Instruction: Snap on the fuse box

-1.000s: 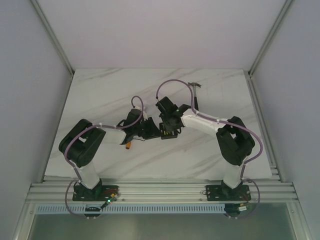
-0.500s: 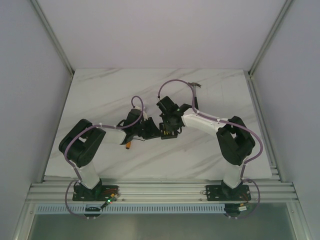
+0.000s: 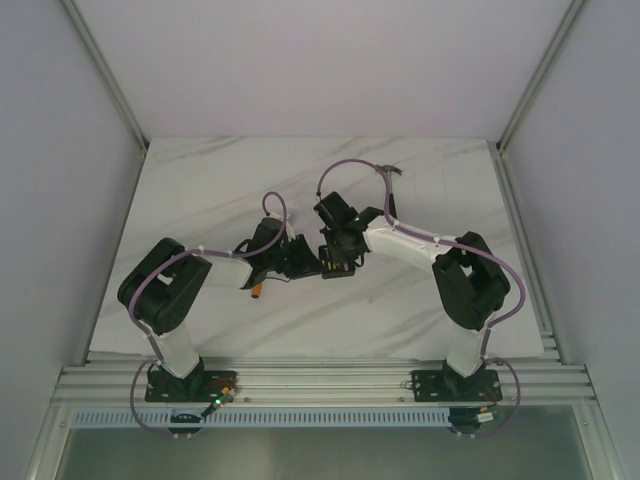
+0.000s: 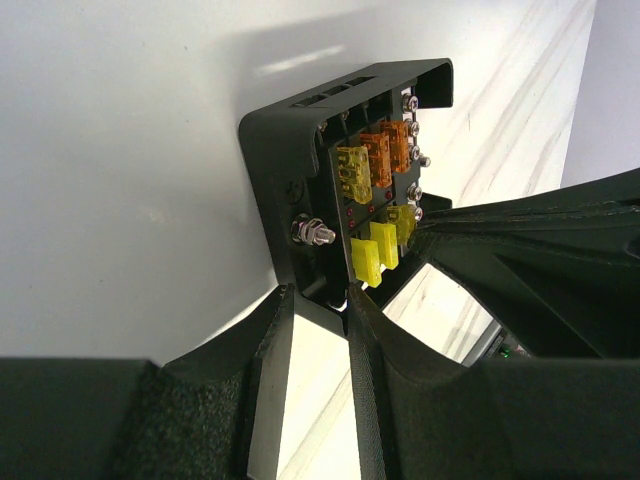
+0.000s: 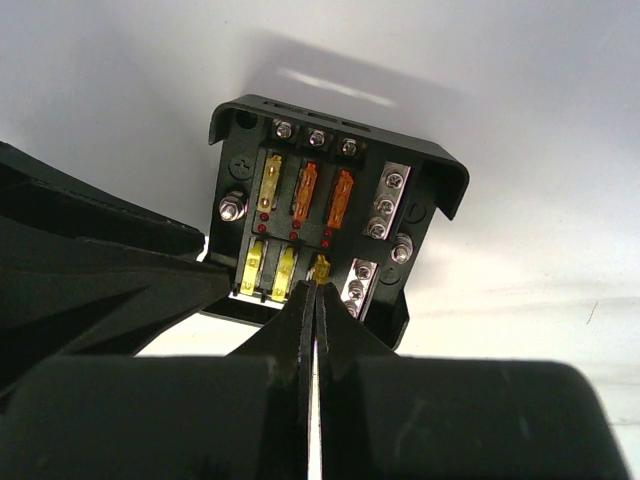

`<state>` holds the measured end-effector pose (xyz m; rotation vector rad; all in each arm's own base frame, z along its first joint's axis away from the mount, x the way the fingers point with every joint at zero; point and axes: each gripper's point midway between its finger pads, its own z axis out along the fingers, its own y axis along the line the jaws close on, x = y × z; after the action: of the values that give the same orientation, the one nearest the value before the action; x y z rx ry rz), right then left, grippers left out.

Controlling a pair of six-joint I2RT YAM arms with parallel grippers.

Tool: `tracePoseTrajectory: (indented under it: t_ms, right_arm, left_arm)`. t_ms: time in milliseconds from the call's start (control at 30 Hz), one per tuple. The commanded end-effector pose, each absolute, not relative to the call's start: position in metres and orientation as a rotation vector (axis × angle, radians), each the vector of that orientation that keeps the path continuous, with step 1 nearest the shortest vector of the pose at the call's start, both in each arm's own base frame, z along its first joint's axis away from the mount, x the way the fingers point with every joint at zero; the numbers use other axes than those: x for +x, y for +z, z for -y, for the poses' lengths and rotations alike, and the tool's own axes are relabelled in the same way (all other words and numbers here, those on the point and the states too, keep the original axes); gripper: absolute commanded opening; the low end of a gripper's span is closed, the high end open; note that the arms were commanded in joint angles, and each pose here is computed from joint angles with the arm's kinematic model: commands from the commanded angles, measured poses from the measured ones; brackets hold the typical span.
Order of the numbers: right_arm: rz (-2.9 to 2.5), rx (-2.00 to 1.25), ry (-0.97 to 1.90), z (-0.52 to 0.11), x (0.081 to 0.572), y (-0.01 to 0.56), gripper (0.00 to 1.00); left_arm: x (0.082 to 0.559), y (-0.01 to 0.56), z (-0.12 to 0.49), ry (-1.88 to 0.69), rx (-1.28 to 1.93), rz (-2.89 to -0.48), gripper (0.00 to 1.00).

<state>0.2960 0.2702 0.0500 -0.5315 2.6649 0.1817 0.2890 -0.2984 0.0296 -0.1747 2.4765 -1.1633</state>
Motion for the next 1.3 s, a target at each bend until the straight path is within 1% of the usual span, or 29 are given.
tracePoseTrajectory:
  t_ms: [0,200,433,533,667,800,933,967,1067,1200,1267]
  right_arm:
    - [-2.864,-0.64,0.079,-0.251,0.253,0.001,0.0]
    - [-2.925,-0.714,0.028,-0.244,0.233,-0.02,0.0]
    - [-2.988,-0.764,-0.005,-0.243,0.222,-0.049,0.0]
    - [-3.024,-0.759,-0.088,-0.231,0.216,-0.063,0.0]
    - [-3.025,-0.757,-0.102,-0.229,0.214,-0.068,0.0]
    - [-2.903,-0.732,-0.001,-0.249,0.236,-0.04,0.0]
    - [-2.708,-0.683,0.118,-0.271,0.265,0.017,0.0]
    - [-2.663,-0.668,0.141,-0.274,0.27,0.031,0.01]
    - [-2.533,-0.618,0.198,-0.278,0.283,0.074,0.13]
    - [-2.407,-0.534,0.243,-0.268,0.29,0.11,0.28]
    - [-2.361,-0.482,0.249,-0.257,0.294,0.121,0.31]
  left_arm:
    - [0.287,0.027,0.299,-1.174,-0.183,-2.487,0.37]
    - [0.287,0.026,0.299,-1.179,-0.188,-2.485,0.37]
    - [0.284,0.026,0.299,-1.186,-0.193,-2.484,0.37]
    - [0.283,0.026,0.3,-1.189,-0.194,-2.484,0.37]
    - [0.282,0.025,0.3,-1.19,-0.193,-2.484,0.37]
    - [0.28,0.028,0.301,-1.199,-0.188,-2.479,0.37]
    - [0.279,0.035,0.298,-1.182,-0.181,-2.464,0.37]
    - [0.28,0.038,0.296,-1.163,-0.181,-2.458,0.37]
    - [0.285,0.049,0.288,-1.103,-0.164,-2.438,0.38]
    - [0.3,0.066,0.271,-0.984,-0.143,-2.403,0.48]
    - [0.312,0.075,0.261,-0.908,-0.14,-2.386,0.53]
